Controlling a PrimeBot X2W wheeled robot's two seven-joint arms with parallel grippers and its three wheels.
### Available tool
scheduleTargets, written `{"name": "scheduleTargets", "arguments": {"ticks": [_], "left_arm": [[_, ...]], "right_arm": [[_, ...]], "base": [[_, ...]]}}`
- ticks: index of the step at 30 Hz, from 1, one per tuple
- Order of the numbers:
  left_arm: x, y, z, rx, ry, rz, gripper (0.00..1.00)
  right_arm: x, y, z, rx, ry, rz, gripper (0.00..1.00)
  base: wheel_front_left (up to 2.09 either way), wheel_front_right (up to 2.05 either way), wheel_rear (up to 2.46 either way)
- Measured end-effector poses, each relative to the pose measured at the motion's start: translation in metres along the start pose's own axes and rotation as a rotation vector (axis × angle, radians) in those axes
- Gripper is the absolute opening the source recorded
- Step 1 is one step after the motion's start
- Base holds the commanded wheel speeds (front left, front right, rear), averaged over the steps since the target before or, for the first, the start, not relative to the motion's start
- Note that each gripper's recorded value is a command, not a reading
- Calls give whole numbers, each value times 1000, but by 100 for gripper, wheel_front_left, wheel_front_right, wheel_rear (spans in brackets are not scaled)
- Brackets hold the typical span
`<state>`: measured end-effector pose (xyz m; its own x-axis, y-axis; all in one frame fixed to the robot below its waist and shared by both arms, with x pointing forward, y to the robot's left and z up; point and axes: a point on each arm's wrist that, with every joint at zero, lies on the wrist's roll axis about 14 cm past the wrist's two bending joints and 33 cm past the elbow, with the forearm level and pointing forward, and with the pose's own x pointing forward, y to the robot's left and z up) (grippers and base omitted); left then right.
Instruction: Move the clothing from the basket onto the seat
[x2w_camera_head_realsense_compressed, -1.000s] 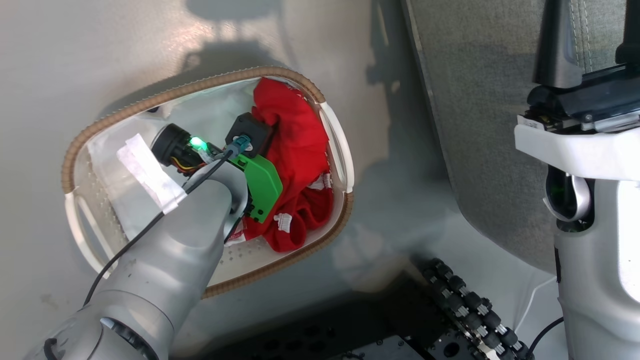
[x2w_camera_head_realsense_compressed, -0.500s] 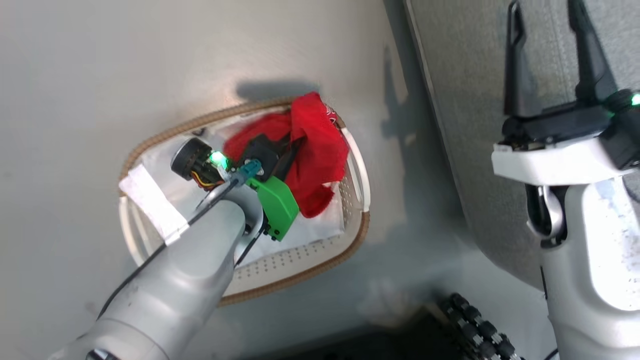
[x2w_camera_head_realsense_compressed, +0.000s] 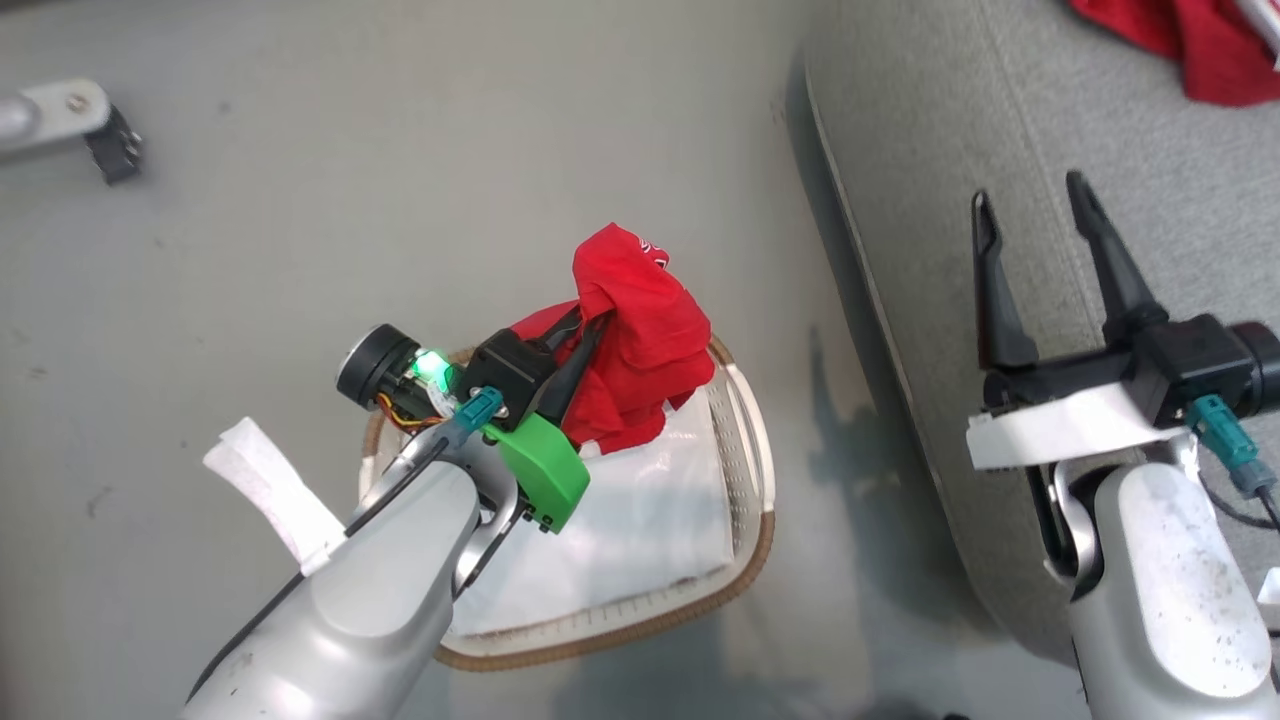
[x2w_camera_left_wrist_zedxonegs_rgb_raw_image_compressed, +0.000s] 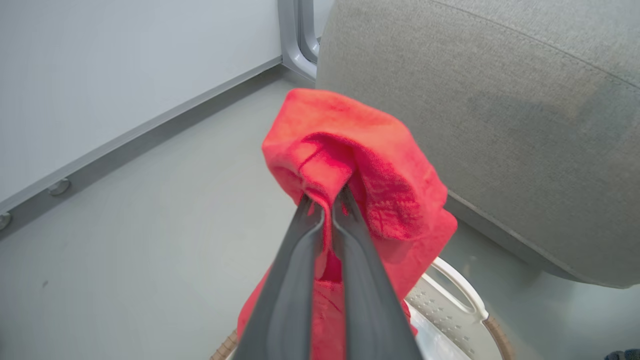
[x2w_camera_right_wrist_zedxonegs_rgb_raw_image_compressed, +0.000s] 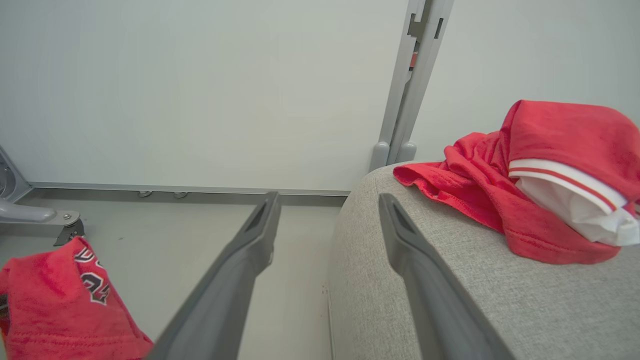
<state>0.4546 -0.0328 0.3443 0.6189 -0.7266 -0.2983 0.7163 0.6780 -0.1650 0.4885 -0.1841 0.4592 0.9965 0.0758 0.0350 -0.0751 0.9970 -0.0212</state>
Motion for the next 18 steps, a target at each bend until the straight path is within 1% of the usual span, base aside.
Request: {"name": "scheduleTargets", "arguments": {"ticks": [8, 12, 13, 18], "left_arm": [[-38, 19, 80, 181, -135, 78, 0], [-57, 27, 132, 301, -217, 111, 0], [-65, 25, 160, 368, -254, 116, 0], [-81, 13, 222, 480, -345, 127, 0]], "right_arm": [[-30, 17, 30, 19, -33, 33, 100], [-42, 29, 51, 24, -75, 65, 100], [-48, 33, 61, 25, -96, 74, 100], [-57, 43, 84, 27, -150, 101, 100]], "base": [[0, 0, 0], [0, 0, 0], [0, 0, 0], [0, 0, 0]]}}
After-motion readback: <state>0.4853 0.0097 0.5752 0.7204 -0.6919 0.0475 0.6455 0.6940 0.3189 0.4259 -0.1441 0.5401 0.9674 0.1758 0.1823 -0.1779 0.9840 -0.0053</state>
